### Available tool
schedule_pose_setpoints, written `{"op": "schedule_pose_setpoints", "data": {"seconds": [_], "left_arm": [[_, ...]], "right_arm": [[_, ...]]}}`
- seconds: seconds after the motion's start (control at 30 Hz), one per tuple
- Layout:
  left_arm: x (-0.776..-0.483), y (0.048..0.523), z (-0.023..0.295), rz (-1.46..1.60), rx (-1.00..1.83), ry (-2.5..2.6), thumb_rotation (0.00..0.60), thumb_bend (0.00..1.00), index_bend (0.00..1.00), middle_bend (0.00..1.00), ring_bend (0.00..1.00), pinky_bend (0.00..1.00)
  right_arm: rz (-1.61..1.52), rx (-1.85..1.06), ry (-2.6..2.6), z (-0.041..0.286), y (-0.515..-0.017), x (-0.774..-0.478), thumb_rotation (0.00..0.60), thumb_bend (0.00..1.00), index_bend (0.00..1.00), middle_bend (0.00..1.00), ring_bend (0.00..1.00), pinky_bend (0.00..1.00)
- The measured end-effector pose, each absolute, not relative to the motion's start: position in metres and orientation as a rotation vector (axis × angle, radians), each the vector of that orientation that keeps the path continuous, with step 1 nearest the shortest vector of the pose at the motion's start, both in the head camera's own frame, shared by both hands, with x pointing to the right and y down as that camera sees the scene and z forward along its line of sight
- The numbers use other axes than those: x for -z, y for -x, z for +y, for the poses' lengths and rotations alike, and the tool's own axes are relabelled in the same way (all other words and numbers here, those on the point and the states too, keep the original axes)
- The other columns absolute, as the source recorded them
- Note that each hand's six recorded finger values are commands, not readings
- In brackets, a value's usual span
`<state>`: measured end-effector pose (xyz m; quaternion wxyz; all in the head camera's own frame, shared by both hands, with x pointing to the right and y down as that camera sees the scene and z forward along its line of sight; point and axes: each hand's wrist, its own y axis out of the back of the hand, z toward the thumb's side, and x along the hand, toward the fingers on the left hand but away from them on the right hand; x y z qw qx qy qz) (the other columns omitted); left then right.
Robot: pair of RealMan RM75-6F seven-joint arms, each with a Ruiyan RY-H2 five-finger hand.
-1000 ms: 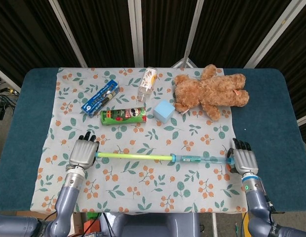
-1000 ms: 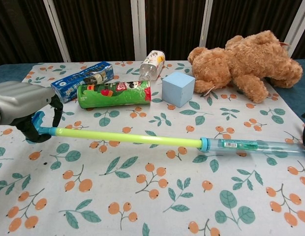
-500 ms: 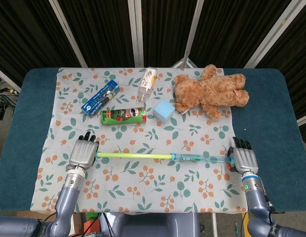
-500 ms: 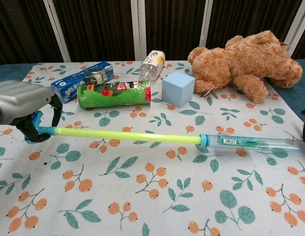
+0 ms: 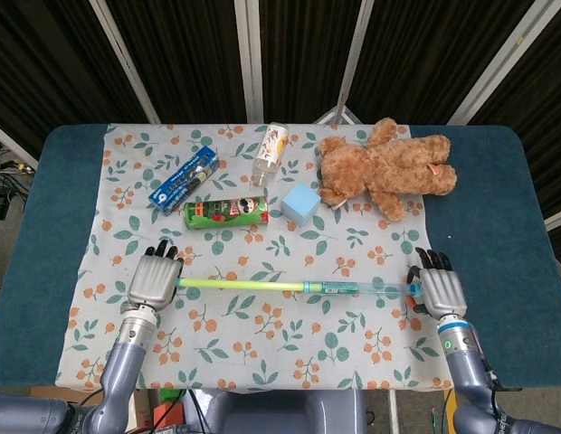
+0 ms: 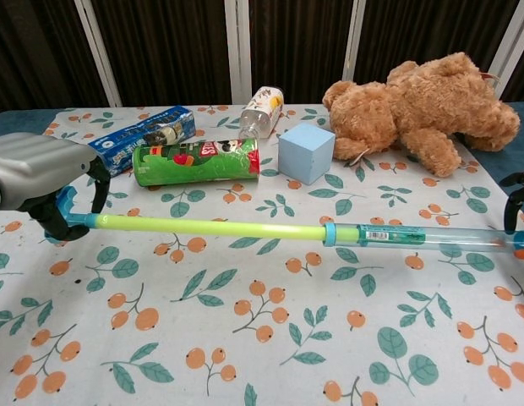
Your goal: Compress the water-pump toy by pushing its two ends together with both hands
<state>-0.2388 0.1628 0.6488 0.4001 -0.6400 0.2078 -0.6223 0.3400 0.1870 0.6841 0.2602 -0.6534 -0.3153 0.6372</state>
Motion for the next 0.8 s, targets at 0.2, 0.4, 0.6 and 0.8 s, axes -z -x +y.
{"op": "schedule_pose_setpoints", "data": {"seconds": [0.2,0.4,0.6,0.8], "left_arm": [[-0.649,0.231,0.166,0.52,1.564,1.631,0.6,0.45,0.59,0.23,0.12,0.25],[-0.649,0.223,0.168,0.519,1.552,1.636,0.6,0.45,0.59,0.23,0.12,0.25],[-0.648,0.217,0.169,0.528,1.552,1.627,0.6,0.45,0.59,0.23,0.12,0.25],[-0.649,0.215,0.17,0.534,1.56,1.631,0.6,0.45,0.59,0.23,0.12,0.25]], "right_arm": [[-0.863,-1.688,1.787,0.188,-0.333,-0.679,0.6,0.4,0.67,0.11,0.0,0.0],[-0.871,-1.653,1.809,0.188,-0.325,-0.675,0.6,0.4,0.67,0.11,0.0,0.0],[-0.874,-1.612,1.839,0.19,-0.314,-0.668,0.6,0.4,0.67,0.11,0.0,0.0],[-0.868,-1.565,1.87,0.193,-0.301,-0.659,0.6,0.4,0.68,0.11,0.0,0.0]]}}
